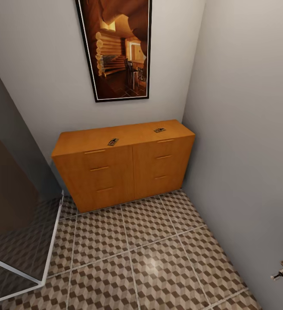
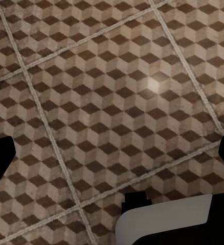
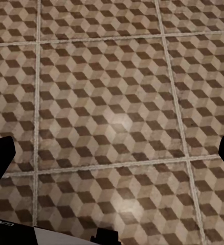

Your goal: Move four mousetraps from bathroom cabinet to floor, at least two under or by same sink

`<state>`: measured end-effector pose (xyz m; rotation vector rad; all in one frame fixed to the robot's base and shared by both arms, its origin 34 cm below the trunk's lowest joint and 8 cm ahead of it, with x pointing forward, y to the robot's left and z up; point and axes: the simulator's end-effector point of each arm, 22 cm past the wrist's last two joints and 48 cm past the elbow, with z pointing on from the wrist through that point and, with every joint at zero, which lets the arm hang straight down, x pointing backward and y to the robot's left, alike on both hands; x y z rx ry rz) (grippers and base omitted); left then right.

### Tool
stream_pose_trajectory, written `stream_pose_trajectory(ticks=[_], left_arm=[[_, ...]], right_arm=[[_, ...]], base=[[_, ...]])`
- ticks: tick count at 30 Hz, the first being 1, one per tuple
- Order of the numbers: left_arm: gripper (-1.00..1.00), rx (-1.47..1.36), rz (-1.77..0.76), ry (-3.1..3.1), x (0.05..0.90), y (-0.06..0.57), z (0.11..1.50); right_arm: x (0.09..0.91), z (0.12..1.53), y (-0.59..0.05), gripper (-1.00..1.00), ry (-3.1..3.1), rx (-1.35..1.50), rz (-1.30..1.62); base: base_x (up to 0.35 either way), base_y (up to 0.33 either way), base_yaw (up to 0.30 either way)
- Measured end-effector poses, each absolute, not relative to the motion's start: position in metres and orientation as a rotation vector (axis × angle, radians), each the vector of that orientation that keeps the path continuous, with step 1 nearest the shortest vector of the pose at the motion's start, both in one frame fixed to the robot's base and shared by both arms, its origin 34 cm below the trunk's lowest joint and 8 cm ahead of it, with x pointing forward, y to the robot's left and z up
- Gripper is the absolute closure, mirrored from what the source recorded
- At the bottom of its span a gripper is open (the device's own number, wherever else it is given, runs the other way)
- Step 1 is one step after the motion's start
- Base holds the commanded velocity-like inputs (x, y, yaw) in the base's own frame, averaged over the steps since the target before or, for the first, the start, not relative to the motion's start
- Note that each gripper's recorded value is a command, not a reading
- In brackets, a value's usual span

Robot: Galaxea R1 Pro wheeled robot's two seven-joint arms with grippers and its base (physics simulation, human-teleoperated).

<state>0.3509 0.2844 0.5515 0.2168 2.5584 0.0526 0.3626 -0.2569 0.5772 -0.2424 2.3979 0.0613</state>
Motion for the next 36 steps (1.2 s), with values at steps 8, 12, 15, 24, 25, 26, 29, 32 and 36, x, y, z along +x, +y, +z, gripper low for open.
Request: stream_pose_trajectory(ticks=[8, 12, 15, 24, 25, 26, 29, 32, 36], left_arm=[[-1.00, 0.217, 0.053, 2.555, 0.352, 0.284, 0.552], [-1.00, 0.216, 0.053, 2.551, 0.354, 0.284, 0.553], [-1.00, 0.216, 0.054, 2.547, 0.355, 0.284, 0.554], [-1.00, 0.215, 0.055, 2.533, 0.360, 0.284, 0.557], [-1.00, 0.215, 0.055, 2.531, 0.361, 0.284, 0.558], [-1.00, 0.215, 0.055, 2.529, 0.361, 0.284, 0.558], [-1.00, 0.215, 0.056, 2.525, 0.363, 0.284, 0.559], [-1.00, 0.214, 0.056, 2.520, 0.365, 0.284, 0.560], [-1.00, 0.213, 0.057, 2.514, 0.367, 0.284, 0.562]], right_arm=[[0.364, 0.578, -0.257, -1.00, 2.395, -0.242, 0.061], [0.365, 0.579, -0.257, -1.00, 2.390, -0.242, 0.060], [0.366, 0.580, -0.257, -1.00, 2.386, -0.242, 0.060], [0.371, 0.583, -0.257, -1.00, 2.373, -0.242, 0.058], [0.372, 0.583, -0.257, -1.00, 2.371, -0.242, 0.058], [0.372, 0.584, -0.257, -1.00, 2.369, -0.242, 0.057], [0.374, 0.585, -0.257, -1.00, 2.365, -0.242, 0.057], [0.375, 0.586, -0.257, -1.00, 2.360, -0.242, 0.056], [0.378, 0.588, -0.257, -1.00, 2.353, -0.241, 0.055]], base=[[0.000, 0.000, 0.000], [0.000, 0.000, 0.000], [0.000, 0.000, 0.000], [0.000, 0.000, 0.000], [0.000, 0.000, 0.000], [0.000, 0.000, 0.000], [0.000, 0.000, 0.000], [0.000, 0.000, 0.000], [0.000, 0.000, 0.000]])
